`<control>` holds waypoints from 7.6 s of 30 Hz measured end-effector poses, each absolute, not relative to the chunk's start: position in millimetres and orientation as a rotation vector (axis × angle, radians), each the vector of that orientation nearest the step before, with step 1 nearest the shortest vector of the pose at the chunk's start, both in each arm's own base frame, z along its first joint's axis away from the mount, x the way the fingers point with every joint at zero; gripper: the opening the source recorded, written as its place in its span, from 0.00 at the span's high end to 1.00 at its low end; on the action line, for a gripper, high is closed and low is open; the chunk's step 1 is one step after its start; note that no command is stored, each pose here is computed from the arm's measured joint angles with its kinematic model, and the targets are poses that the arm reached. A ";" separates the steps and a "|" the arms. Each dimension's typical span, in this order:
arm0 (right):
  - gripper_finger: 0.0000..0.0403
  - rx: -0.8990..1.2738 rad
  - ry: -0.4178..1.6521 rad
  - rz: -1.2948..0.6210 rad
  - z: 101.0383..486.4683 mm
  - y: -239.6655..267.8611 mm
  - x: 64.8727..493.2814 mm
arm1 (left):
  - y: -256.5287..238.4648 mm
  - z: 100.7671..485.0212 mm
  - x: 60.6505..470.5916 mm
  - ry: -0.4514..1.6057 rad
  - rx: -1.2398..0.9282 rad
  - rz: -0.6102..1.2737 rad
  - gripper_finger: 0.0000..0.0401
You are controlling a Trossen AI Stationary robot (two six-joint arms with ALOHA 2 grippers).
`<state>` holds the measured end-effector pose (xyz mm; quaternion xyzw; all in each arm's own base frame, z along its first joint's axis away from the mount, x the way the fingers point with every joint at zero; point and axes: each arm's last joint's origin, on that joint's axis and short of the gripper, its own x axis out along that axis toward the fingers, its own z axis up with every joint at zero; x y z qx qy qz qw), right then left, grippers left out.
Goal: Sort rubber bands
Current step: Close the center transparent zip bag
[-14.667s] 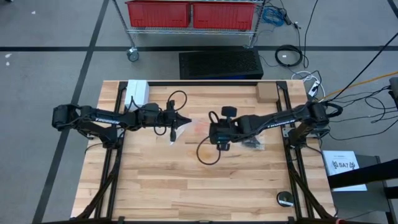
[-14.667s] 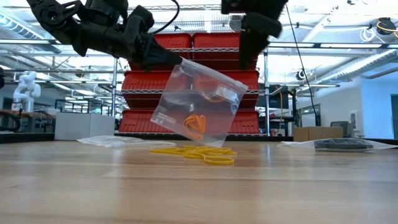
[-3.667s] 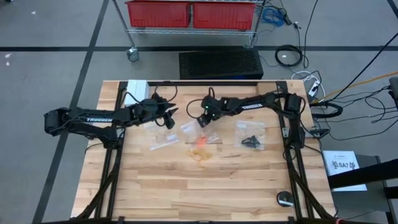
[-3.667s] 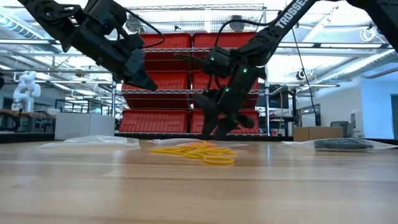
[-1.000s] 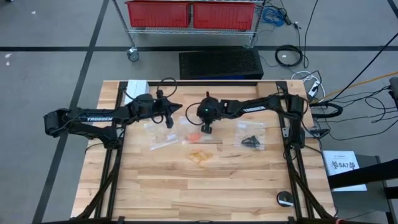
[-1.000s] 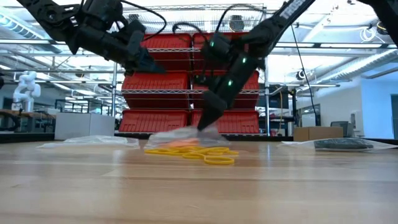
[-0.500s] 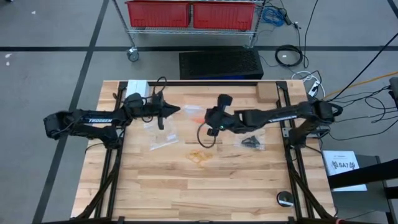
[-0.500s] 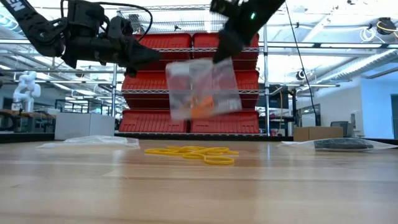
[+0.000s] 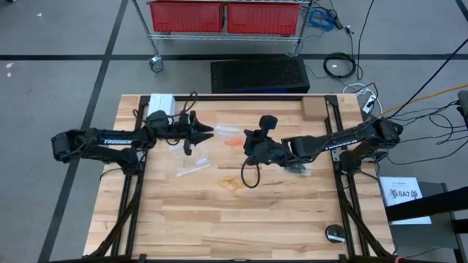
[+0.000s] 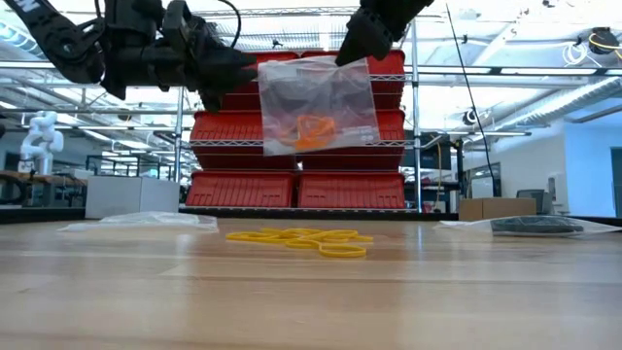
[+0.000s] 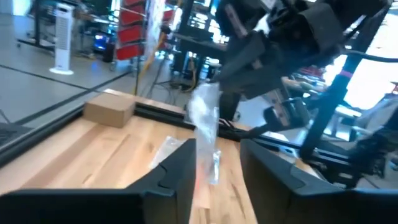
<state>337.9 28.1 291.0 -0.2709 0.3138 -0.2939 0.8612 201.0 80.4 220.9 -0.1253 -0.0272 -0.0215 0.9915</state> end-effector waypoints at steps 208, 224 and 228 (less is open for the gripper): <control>0.83 -0.111 0.997 -0.370 308.1 37.4 299.9 | 35.3 231.4 235.5 0.104 0.152 0.149 0.99; 0.55 -0.322 1.015 -0.095 153.4 11.1 374.5 | 41.4 236.6 206.7 0.273 0.245 0.286 1.00; 0.51 -0.294 1.025 -0.044 143.0 7.9 386.1 | 41.4 235.8 206.6 0.283 0.261 0.281 1.00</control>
